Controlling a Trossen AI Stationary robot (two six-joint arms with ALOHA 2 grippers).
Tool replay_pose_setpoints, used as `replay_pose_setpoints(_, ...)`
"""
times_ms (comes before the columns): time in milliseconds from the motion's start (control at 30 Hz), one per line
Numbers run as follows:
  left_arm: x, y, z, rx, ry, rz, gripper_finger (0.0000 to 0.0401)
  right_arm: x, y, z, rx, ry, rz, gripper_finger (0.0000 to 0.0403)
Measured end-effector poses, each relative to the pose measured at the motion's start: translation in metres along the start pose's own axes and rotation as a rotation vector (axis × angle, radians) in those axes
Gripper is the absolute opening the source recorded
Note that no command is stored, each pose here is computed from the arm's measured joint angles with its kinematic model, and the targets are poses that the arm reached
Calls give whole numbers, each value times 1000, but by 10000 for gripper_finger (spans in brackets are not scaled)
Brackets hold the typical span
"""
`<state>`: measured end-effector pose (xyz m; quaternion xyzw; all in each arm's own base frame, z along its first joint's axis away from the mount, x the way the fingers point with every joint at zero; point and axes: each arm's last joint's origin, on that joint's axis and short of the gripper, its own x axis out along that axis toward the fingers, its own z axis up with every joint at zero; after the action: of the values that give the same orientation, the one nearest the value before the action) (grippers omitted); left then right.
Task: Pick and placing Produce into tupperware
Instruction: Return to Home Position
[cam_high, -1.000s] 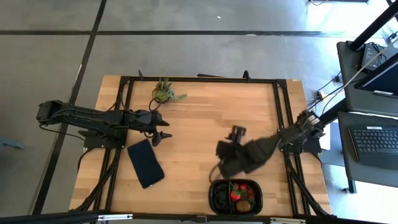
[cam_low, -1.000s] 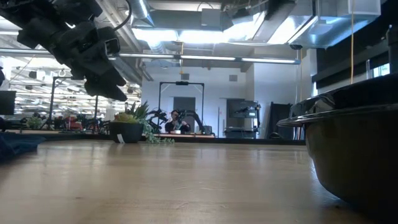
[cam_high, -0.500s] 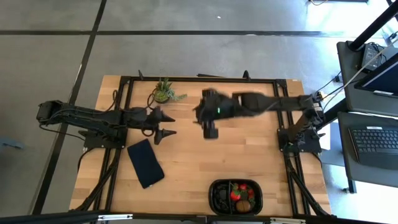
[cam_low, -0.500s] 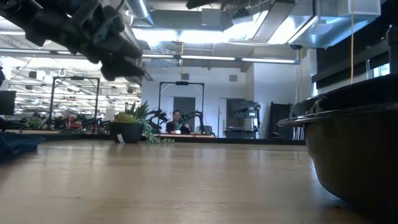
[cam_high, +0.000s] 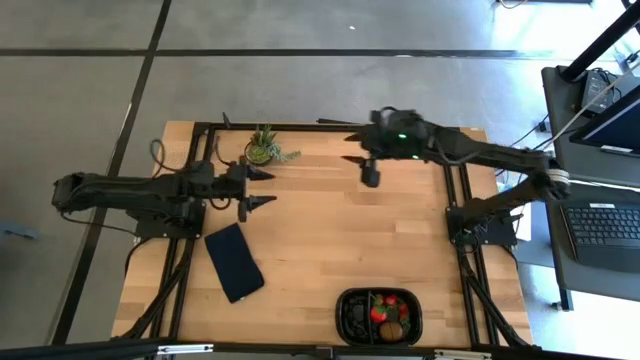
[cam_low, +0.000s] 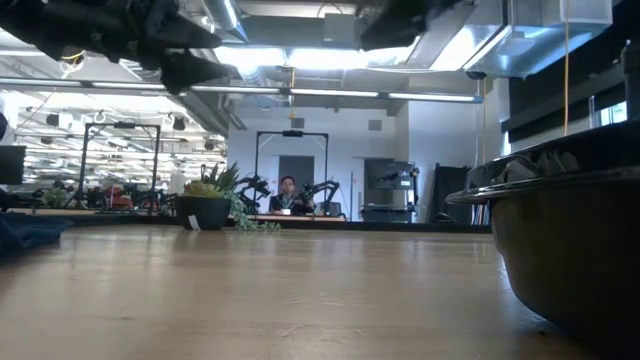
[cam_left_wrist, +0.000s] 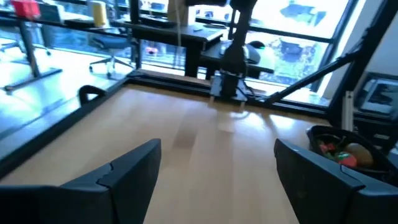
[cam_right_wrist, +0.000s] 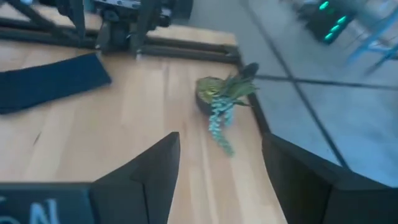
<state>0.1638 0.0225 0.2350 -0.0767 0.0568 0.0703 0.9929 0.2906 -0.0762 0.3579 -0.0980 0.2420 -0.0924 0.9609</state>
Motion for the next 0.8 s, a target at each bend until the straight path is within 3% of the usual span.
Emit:
replay_pose_setpoints(333,-40,6,3,60,0,54,303,-68,3,-78,103,-147,-113,228)
replay_pose_setpoints(667,-67,5,4,134,-65,49,303,-112,21,-133,137,-290,-164,228)
replay_pose_setpoints(800,-70,6,-10,147,-73,49,303,-124,27,-148,152,-340,-182,228)
